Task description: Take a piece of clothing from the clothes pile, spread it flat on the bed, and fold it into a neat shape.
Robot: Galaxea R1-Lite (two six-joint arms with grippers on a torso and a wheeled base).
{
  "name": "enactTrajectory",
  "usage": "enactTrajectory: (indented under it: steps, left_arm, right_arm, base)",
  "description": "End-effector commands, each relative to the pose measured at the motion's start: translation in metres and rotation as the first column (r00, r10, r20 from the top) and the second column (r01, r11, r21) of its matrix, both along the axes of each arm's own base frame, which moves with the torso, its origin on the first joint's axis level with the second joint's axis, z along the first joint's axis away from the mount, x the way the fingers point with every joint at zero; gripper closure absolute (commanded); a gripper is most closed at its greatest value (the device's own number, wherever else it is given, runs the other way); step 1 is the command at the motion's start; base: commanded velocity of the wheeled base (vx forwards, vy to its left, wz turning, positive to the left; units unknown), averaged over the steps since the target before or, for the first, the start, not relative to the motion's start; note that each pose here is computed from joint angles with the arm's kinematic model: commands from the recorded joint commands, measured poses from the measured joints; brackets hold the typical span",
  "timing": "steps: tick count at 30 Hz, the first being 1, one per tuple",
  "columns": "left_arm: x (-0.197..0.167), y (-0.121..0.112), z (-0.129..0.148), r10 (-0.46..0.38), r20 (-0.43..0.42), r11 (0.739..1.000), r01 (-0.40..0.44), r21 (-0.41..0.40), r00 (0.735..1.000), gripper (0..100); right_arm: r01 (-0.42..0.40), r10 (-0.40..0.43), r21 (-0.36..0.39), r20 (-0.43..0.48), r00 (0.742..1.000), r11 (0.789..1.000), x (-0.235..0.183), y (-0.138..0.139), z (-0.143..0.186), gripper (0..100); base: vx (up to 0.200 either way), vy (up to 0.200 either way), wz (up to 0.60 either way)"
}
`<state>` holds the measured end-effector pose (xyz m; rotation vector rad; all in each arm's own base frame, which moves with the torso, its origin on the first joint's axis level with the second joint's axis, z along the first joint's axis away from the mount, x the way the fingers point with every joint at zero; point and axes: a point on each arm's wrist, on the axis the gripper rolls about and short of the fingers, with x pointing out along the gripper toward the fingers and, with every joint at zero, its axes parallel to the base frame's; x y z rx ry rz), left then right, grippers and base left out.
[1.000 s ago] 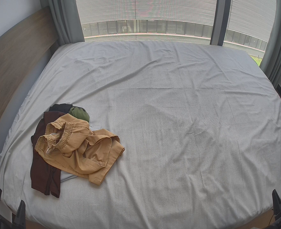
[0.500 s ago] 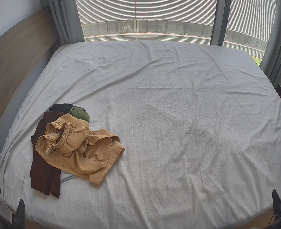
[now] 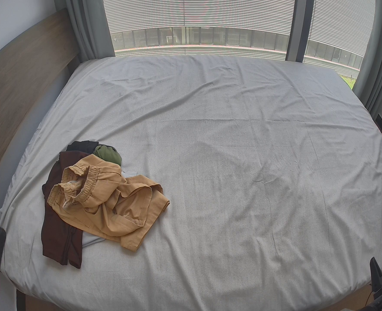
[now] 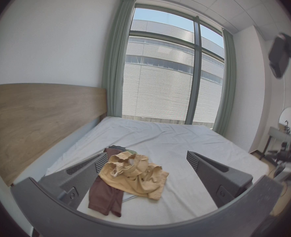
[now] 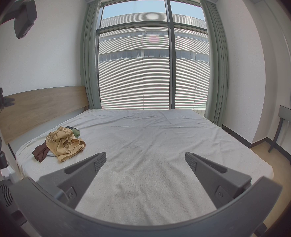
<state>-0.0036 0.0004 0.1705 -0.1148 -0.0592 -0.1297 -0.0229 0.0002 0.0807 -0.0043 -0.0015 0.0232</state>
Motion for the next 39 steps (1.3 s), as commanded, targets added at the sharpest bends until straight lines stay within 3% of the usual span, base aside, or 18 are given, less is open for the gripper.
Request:
enactTrajectory:
  steps: [1,10,14,22,31,39]
  left_arm:
    - [0.062,-0.014,0.062,-0.119,-0.107,0.990,0.110,-0.090,0.987,0]
    - [0.121,-0.027,0.094,-0.155,-0.170,0.986,0.142,-0.083,0.973,0]
    - [0.151,-0.033,0.085,-0.154,-0.224,0.987,0.140,-0.076,0.962,0]
    - [0.174,-0.037,0.066,-0.154,-0.289,0.987,0.136,-0.082,0.945,0]
    - [0.196,-0.020,0.045,-0.118,-0.388,0.992,0.087,-0.097,0.914,0]
    - [0.213,-0.012,0.028,-0.145,-0.458,0.987,0.097,-0.126,0.877,0]
  right_arm:
    - [-0.001,0.001,0.000,0.000,1.000,1.000,0.000,0.000,-0.005,0]
    - [-0.001,0.001,0.000,-0.001,1.000,1.000,0.000,0.000,-0.005,0]
    - [0.000,0.000,0.003,0.000,1.000,1.000,0.000,0.000,-0.005,0]
    - [-0.001,0.001,0.003,-0.002,1.000,1.000,0.000,0.000,-0.005,0]
    - [0.000,0.000,0.003,-0.002,1.000,1.000,0.000,0.000,-0.005,0]
    - [-0.001,0.001,0.003,-0.002,1.000,1.000,0.000,0.000,-0.005,0]
  base:
    - [0.000,0.000,0.00]
    - [0.000,0.000,0.00]
    - [0.000,0.000,0.00]
    - [0.000,0.000,0.00]
    - [0.000,0.000,0.00]
    - [0.000,0.000,0.00]
